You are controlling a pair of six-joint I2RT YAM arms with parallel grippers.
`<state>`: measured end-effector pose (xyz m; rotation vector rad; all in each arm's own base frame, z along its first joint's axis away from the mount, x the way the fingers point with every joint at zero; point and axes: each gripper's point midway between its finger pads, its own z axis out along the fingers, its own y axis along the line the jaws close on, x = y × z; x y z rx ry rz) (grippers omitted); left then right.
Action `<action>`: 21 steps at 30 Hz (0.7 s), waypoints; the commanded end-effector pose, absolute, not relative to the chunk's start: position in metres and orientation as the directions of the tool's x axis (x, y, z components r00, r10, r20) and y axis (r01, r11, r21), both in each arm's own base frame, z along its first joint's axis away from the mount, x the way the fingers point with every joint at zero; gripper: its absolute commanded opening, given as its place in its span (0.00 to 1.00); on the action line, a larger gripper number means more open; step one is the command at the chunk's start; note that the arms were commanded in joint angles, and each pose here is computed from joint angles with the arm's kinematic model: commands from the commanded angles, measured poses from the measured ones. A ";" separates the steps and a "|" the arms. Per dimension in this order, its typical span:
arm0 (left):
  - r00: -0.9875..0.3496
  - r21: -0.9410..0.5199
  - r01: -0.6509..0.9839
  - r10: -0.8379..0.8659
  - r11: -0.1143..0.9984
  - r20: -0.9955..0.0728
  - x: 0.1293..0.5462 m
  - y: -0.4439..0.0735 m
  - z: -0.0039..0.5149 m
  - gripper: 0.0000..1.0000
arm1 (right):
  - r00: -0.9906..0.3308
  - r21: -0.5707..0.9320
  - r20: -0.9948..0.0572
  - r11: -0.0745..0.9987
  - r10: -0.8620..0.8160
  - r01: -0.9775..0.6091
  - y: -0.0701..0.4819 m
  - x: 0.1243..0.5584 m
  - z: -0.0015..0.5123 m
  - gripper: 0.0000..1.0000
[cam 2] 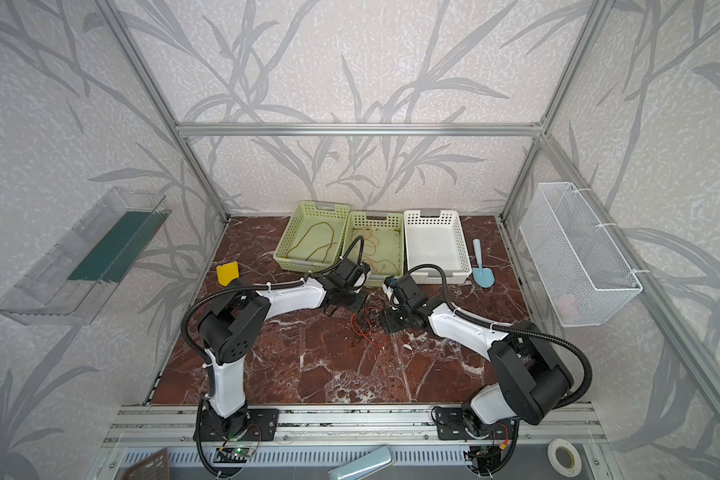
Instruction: Untangle the cables
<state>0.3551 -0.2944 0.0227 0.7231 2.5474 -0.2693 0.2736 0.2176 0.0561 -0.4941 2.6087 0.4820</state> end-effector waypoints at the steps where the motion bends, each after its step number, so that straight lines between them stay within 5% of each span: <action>1: -0.705 -0.033 0.562 0.457 0.826 -0.542 0.349 -0.291 0.052 0.00 | -0.844 0.323 -0.495 0.859 -0.204 -0.397 0.228 0.286 0.068 0.67; 21: -0.417 -0.126 0.718 0.278 0.684 -0.865 0.317 -0.312 0.189 0.00 | -0.869 0.475 -0.470 0.786 -0.155 -0.397 0.266 0.315 0.088 0.74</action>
